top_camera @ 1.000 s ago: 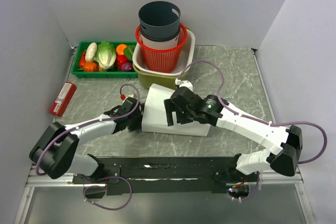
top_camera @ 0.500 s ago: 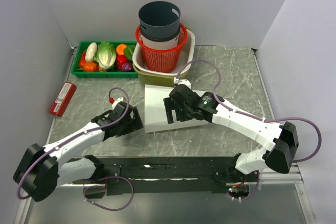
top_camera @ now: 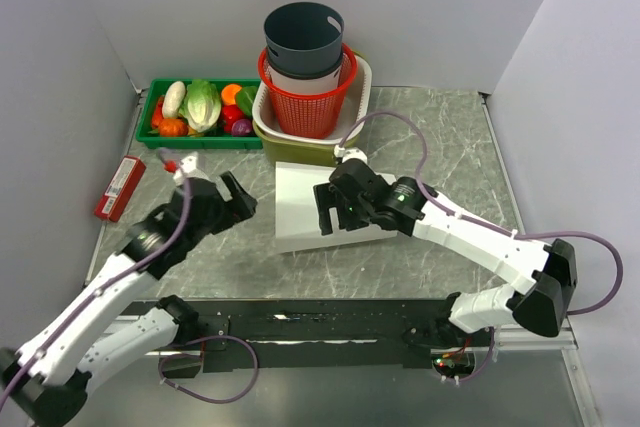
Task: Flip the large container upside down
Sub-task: Turn the container upside down at the center of the board.
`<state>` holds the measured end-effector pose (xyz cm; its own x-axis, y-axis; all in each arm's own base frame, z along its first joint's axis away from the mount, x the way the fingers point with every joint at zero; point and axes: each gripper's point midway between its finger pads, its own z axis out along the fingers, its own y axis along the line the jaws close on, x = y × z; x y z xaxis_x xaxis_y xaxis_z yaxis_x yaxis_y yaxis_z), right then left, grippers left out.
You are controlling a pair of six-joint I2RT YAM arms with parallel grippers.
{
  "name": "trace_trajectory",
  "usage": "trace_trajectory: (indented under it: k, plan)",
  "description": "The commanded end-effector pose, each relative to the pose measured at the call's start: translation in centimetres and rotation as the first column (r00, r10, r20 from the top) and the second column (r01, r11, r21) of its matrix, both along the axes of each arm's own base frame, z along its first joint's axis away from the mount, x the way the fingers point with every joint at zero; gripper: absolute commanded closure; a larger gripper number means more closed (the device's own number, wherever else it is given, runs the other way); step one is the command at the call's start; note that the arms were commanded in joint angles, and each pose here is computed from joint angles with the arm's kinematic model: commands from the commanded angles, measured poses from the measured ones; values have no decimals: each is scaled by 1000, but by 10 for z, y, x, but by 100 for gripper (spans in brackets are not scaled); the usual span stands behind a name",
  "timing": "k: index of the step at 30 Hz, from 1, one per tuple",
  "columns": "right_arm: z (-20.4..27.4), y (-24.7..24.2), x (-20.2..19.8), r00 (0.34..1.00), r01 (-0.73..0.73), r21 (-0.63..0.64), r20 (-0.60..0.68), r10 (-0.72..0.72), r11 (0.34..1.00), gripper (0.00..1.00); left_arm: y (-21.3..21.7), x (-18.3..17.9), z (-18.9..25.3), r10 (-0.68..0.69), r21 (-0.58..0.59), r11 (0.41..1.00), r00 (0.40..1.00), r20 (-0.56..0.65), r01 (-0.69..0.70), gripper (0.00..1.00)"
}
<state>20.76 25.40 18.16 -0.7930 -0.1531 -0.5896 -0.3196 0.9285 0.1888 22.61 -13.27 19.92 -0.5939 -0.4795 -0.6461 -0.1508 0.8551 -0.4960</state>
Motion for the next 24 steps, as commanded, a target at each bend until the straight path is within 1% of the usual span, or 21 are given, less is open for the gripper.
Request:
trace_trajectory:
  k: [1, 2, 4, 7, 10, 13, 16, 19, 21, 22, 24]
  plan:
    - [27, -1, 2, 998, -6, 89, 65, 0, 996, 0, -2, 1, 65, -52, -61, 996, 979, 195, 65, 4]
    - [29, -3, 2, 998, -2, 101, 70, -5, 995, 0, -10, -2, 79, -88, -99, 988, 967, 238, 115, 4]
    - [32, -3, 1, 998, -3, 114, 69, -5, 993, 0, -20, -4, 89, -135, -120, 978, 954, 269, 173, 4]
    - [36, -8, 1, 997, 6, 132, 81, -16, 991, 0, -43, -8, 97, -258, -129, 944, 922, 289, 305, 4]
    - [39, -11, -1, 996, 7, 154, 83, -20, 988, 0, -62, -6, 94, -337, -138, 914, 903, 266, 381, 4]
    - [43, -19, -3, 996, 25, 173, 81, -39, 985, 0, -73, -1, 85, -373, -137, 902, 899, 229, 409, 4]
    - [50, -31, -3, 992, 62, 204, 93, -82, 977, 0, -77, 6, 77, -373, -127, 907, 907, 196, 401, 4]
    - [58, -51, 0, 980, 137, 275, 102, -171, 951, 0, -79, 14, 67, -372, -109, 914, 915, 159, 391, 4]
    - [63, -58, -5, 979, 134, 351, 97, -178, 927, 0, -80, 17, 66, -366, -104, 918, 918, 152, 383, 4]
    - [63, -68, 1, 973, 166, 371, 92, -214, 914, 0, -80, 19, 63, -361, -98, 922, 922, 140, 375, 4]
    - [64, -80, 2, 966, 182, 395, 101, -239, 900, 0, -81, 22, 61, -360, -90, 923, 923, 135, 373, 2]
